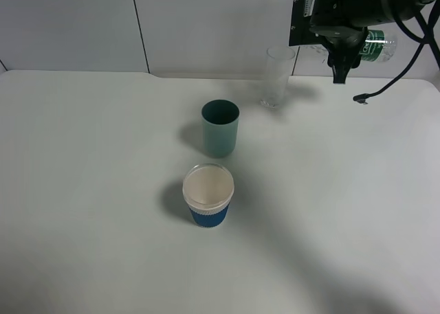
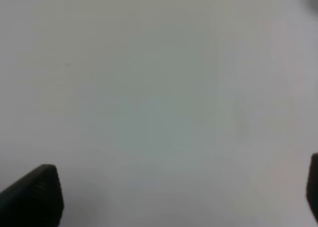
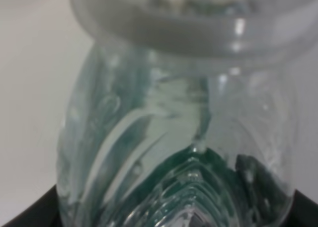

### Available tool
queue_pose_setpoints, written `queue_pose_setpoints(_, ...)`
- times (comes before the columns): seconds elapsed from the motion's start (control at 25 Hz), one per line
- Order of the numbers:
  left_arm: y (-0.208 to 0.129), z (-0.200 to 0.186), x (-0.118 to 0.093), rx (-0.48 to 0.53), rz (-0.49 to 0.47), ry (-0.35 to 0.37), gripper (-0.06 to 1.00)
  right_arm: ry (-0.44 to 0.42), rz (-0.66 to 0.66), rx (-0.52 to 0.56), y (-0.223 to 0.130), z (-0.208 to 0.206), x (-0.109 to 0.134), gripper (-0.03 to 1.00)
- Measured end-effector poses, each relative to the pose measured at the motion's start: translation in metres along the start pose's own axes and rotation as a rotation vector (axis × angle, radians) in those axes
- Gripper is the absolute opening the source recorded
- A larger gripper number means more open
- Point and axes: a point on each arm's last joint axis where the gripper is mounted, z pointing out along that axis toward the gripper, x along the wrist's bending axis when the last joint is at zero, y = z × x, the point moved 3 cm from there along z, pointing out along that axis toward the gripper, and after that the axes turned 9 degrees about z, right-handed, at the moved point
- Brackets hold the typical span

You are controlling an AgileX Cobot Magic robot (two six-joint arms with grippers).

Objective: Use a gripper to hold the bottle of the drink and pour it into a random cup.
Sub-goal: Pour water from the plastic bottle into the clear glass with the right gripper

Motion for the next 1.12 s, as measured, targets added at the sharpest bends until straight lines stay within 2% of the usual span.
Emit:
queue_pose_setpoints(0.64, 0.000, 0.000, 0.000, 0.000, 0.000, 0.000, 0.99, -0.014, 0.010, 0.002, 0.002, -0.004, -0.005, 0.56)
queue_pose_setpoints(1.12, 0.000, 0.000, 0.000, 0.000, 0.000, 0.000, 0.99, 0.004, -0.015, 0.017, 0.007, 0.003, 0.005, 0.56)
